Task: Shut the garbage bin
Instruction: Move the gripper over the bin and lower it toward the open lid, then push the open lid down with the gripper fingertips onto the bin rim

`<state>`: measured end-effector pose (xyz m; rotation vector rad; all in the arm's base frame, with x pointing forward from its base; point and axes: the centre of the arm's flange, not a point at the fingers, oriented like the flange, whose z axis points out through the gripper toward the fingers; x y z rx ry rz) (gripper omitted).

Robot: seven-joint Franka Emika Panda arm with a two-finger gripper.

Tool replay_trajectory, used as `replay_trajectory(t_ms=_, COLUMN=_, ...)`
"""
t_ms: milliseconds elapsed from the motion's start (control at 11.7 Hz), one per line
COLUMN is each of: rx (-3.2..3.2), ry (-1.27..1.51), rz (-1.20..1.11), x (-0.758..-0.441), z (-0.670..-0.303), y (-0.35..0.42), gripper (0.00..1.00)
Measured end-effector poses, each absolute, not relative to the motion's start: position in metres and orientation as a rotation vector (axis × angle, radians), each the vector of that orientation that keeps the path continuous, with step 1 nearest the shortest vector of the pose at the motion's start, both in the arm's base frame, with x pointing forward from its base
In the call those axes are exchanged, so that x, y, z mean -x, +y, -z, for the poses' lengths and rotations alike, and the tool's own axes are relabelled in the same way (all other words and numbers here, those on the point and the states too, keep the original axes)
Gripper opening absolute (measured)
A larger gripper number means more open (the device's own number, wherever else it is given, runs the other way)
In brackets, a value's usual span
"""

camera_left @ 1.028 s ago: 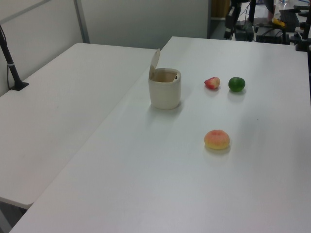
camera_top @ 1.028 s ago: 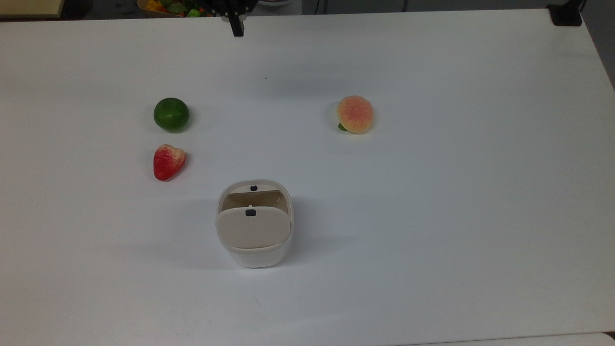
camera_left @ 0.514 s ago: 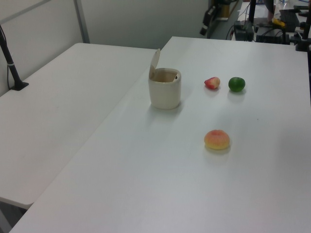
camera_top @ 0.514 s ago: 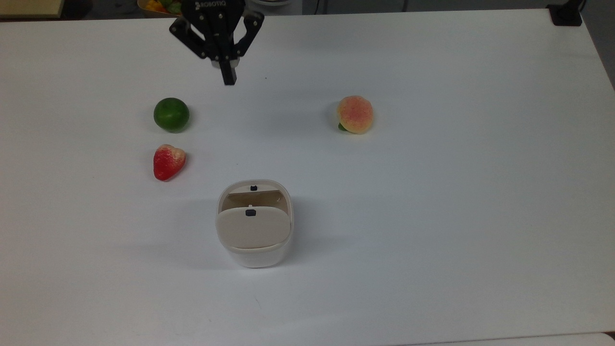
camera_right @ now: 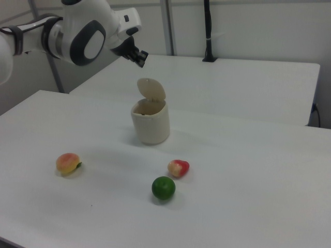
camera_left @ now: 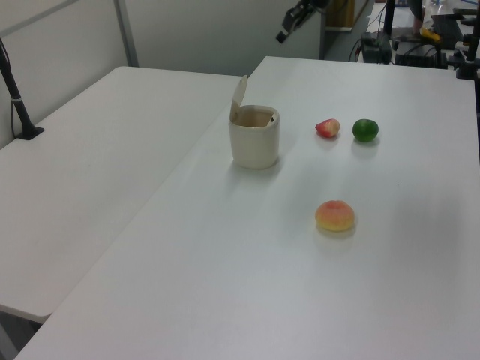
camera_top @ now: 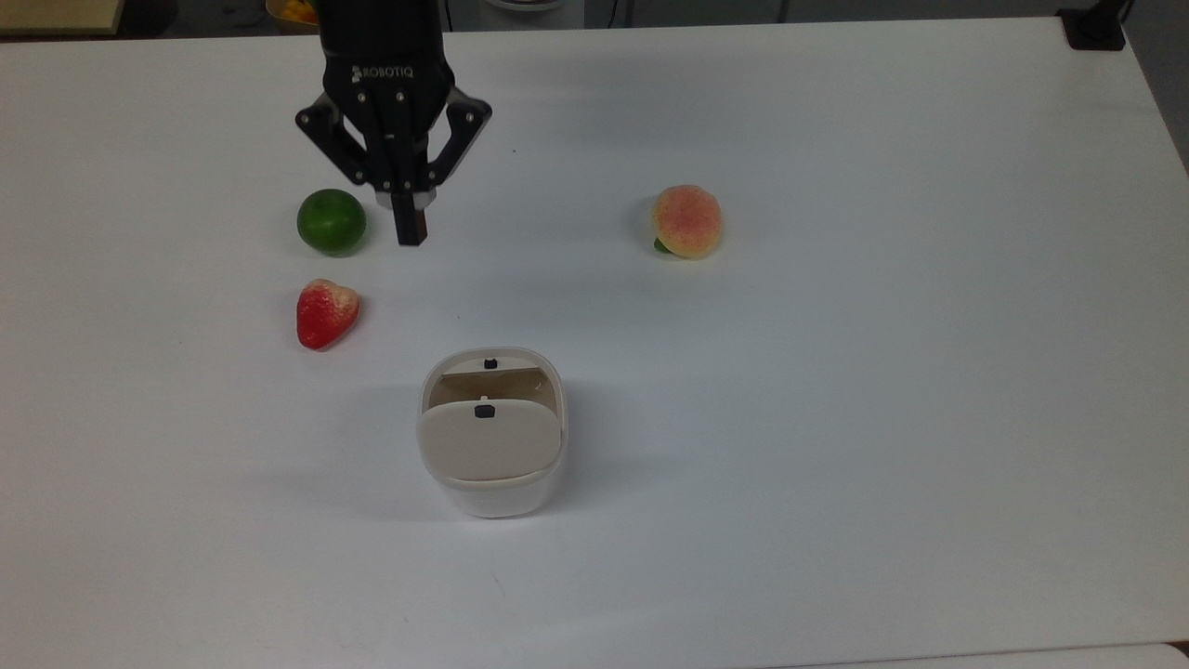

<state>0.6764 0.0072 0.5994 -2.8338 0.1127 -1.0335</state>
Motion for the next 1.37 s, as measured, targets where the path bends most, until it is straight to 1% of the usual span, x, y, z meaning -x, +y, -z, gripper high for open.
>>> replay_trajectory(t_ms=171, rx=2.792, ry=0.171, rz=1.118, x=-0.699, z=-0.597, y=0.010, gripper=0.01)
replay_trajectory(t_ms=428, rx=2.751, ry=0.204, rz=1.199, x=-0.723, z=-0.585, y=0.017, gripper=0.01)
replay_trajectory(t_ms=685, rx=2.708, ry=0.198, rz=1.274, x=-0.748, z=-0.554, y=0.039, gripper=0.01)
replay_trajectory(t_ms=1114, rx=2.732, ry=0.168, rz=1.231, x=-0.761, z=-0.510, y=0.059, gripper=0.01)
replay_trajectory(t_ms=1371, rx=2.743, ry=0.169, rz=1.213, x=-0.763, z=-0.500, y=0.059, gripper=0.01)
